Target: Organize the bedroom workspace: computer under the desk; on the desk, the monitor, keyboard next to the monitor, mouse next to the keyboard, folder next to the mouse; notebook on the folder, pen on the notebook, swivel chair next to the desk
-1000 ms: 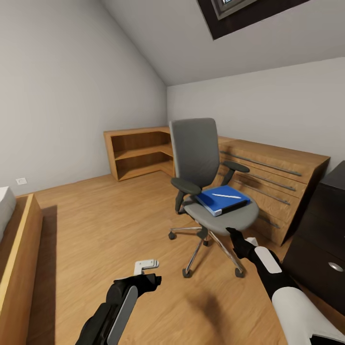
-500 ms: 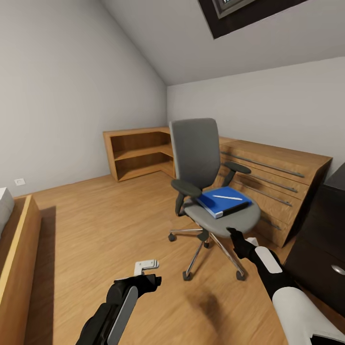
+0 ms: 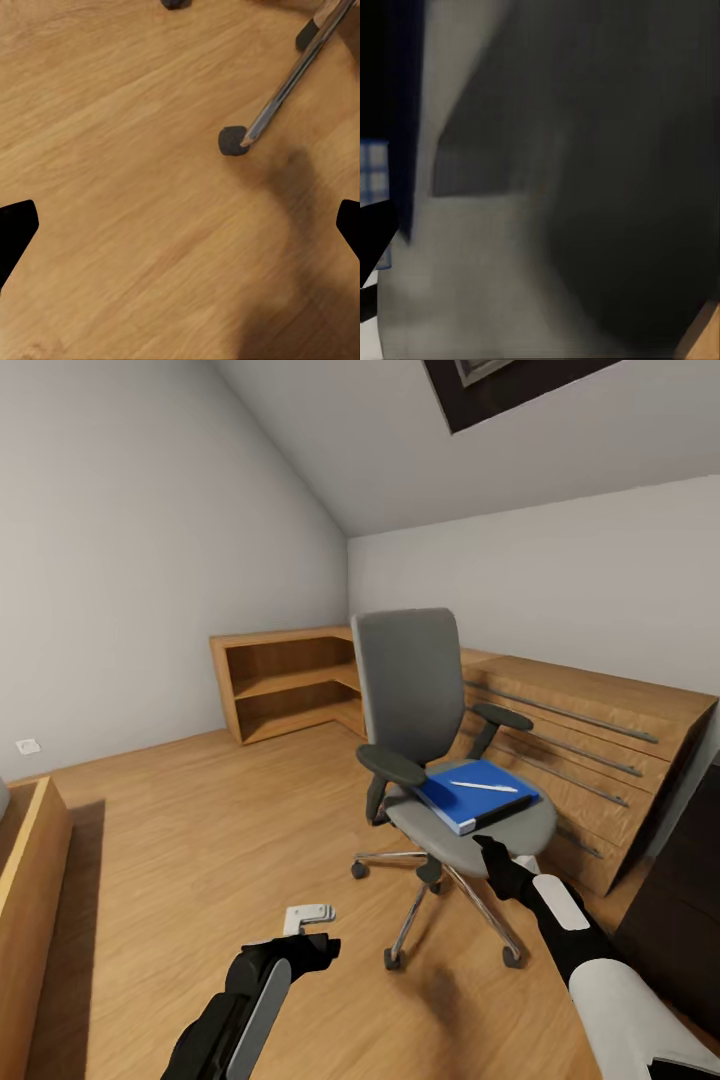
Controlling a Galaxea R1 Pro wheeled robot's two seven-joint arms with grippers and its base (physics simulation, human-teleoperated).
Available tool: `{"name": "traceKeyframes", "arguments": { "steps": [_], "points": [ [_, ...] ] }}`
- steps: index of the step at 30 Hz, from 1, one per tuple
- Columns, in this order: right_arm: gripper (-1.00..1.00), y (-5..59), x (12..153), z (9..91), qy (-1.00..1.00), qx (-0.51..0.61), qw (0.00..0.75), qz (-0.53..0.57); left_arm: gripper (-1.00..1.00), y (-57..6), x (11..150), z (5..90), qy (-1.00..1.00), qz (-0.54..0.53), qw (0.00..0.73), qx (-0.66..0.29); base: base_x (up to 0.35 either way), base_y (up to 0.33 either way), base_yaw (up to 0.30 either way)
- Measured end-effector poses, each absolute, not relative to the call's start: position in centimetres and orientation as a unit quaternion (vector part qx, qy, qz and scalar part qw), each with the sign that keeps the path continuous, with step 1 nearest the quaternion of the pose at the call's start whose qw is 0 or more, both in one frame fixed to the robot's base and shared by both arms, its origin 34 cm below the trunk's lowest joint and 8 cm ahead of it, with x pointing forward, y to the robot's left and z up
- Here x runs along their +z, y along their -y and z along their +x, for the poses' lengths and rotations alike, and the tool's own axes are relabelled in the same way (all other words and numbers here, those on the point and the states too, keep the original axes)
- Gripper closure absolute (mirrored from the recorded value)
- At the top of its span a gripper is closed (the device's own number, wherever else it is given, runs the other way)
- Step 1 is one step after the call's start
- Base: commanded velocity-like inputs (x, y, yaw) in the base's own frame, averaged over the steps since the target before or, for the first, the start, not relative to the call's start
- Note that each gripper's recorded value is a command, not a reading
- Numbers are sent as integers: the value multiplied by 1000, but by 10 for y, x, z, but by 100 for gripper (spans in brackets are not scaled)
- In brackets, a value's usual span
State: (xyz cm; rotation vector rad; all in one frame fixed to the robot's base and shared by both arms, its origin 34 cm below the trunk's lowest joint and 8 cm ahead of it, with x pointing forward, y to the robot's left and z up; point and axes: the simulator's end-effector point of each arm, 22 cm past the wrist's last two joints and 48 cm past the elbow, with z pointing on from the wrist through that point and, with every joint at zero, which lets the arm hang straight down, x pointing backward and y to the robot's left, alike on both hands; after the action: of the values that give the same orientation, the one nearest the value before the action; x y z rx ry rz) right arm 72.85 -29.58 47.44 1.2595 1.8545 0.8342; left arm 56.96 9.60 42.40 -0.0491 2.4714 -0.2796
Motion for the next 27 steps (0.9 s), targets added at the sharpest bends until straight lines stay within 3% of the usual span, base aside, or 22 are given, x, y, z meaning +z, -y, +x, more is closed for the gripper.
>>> {"name": "traceKeyframes", "arguments": {
  "steps": [18,27],
  "points": [
    [-100,297,473,728,-724,321,366,489,-100,-95,424,569,-941,-17,321,-107,247,-136,0],
    [-100,297,474,728,-722,324,366,490,-100,-95,424,569,-941,-17,321,-107,-5,-21,0]
  ]
}}
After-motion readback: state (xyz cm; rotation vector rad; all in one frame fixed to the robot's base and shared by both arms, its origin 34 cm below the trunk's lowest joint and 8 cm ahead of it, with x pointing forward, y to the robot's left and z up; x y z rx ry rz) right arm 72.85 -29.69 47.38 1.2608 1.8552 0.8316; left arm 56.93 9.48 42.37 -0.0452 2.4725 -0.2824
